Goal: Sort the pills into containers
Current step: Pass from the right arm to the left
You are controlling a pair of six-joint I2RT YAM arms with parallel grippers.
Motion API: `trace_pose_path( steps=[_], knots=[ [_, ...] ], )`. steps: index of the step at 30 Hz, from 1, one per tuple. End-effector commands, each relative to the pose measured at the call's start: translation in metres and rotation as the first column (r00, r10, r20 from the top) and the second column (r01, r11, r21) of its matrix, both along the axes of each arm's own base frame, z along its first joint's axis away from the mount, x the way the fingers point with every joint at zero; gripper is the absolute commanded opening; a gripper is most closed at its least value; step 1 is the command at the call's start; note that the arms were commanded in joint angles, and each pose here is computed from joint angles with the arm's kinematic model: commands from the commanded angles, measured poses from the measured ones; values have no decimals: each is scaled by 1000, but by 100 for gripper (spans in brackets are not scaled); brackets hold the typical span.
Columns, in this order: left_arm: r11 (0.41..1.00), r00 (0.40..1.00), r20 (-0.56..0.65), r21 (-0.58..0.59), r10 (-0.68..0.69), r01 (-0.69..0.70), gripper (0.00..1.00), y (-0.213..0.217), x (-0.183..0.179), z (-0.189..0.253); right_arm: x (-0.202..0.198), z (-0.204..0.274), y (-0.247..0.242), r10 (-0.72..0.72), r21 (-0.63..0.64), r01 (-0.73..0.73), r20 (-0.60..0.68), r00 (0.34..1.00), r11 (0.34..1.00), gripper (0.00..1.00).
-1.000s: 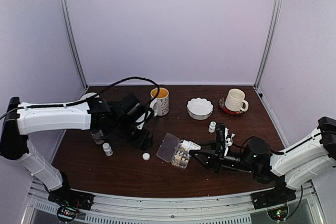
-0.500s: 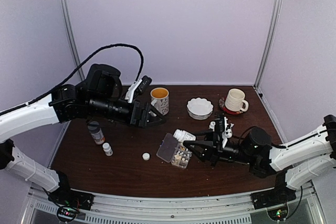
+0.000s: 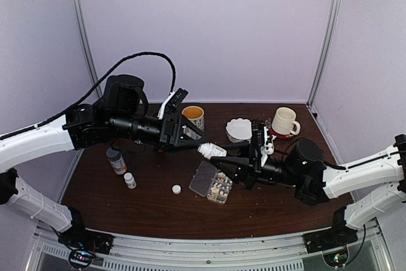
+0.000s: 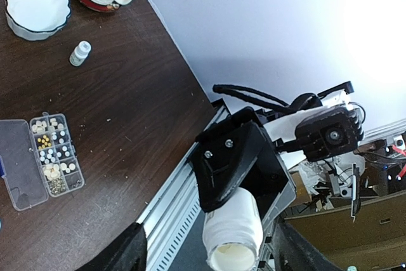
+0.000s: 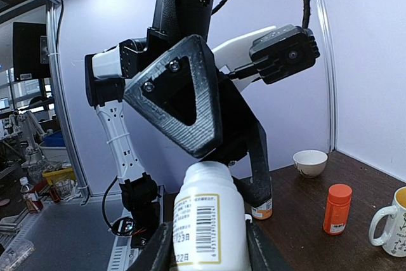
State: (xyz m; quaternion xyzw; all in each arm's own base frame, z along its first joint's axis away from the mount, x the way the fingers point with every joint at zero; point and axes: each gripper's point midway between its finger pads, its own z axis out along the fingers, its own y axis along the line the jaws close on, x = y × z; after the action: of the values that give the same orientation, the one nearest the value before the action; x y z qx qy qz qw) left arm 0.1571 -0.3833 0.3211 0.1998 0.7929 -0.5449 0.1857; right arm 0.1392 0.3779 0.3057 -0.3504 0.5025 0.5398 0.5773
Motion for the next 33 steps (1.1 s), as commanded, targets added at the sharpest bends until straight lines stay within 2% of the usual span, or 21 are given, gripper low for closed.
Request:
trace_pose_path(
  steps=[1,15,19,24,27,29,33],
  knots=[
    [998,999,-23,-54,-23,22,70,-1,-8,11,1,4,8,15,-12,-14,28,1000,1000,0],
    [996,996,-65,-56,-68,65,67,-6,-22,1,6,3,20,14,-29,-13,32,999,999,0],
    [996,995,-68,-61,-69,65,51,-5,-22,0,8,2,21,11,-35,-9,35,999,999,0],
    [996,995,-66,-67,-70,66,40,-6,-22,1,8,3,24,18,-39,-17,35,999,999,1],
    [996,997,-50,-71,-57,54,32,-3,-21,4,9,1,23,12,-44,-10,32,999,999,14],
    [998,998,-39,-58,-39,37,29,0,-19,3,9,0,22,7,-48,-5,32,999,999,28],
    [996,999,25,82,39,-41,30,14,-5,-17,5,-8,14,4,-69,-1,35,999,998,70]
  ],
)
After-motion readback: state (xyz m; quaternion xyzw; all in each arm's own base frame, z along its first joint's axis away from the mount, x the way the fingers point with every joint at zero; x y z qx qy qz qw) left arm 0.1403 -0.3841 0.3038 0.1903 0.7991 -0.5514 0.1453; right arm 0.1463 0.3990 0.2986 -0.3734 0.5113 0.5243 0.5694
